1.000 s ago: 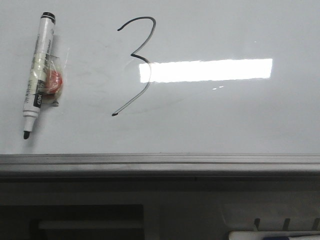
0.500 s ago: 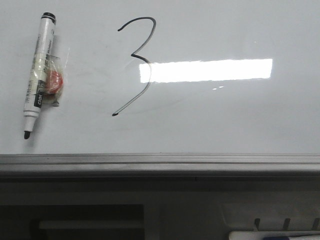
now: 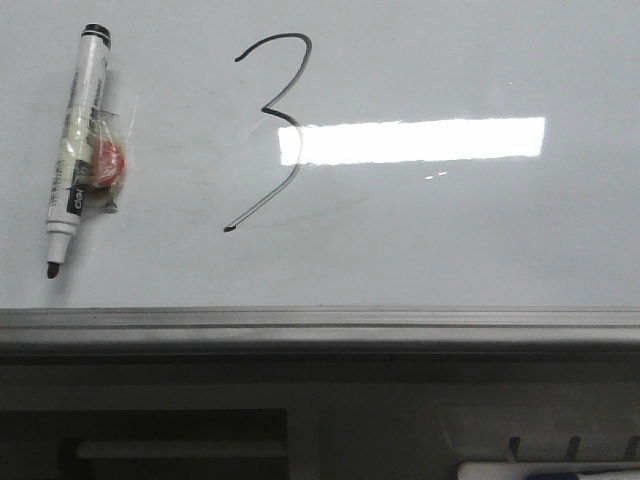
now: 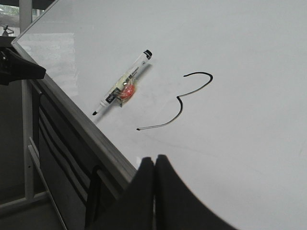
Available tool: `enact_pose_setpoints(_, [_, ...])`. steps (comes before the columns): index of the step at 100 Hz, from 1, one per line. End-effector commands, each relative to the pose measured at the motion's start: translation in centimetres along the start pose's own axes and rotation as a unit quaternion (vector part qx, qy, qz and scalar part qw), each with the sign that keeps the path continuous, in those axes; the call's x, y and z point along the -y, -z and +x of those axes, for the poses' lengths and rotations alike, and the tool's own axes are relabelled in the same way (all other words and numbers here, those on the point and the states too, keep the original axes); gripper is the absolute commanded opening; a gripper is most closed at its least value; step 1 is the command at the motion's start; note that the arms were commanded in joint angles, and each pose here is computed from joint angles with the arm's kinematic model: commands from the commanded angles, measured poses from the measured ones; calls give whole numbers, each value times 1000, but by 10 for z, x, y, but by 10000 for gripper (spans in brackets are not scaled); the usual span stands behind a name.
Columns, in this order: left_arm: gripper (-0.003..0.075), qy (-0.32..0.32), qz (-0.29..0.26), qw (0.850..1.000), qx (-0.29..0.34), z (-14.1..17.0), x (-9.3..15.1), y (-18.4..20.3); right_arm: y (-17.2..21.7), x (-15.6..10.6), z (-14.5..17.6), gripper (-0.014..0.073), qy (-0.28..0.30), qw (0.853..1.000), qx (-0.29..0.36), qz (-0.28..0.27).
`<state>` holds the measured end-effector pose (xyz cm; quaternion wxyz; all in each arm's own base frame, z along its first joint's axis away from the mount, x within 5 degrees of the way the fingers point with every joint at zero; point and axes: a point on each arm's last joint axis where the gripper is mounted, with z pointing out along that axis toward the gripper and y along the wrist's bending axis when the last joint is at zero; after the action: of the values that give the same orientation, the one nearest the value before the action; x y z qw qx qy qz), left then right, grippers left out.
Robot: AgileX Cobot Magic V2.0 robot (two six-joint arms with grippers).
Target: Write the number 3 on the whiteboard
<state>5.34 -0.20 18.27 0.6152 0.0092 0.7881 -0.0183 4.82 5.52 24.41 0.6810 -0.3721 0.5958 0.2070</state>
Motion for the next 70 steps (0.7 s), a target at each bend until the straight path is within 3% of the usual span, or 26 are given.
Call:
enact_pose_setpoints(1, [-20,9,1,999,32,-2,0,1,0,6,-14,-61,6,999,43,25])
enact_pose_setpoints(42, [-20,9,1,999,32,-2,0,1,0,6,-13,-61,6,999,42,25])
enact_pose_setpoints(70, [-20,9,1,999,32,-2,0,1,0,3,-14,-62,-27,999,41,8])
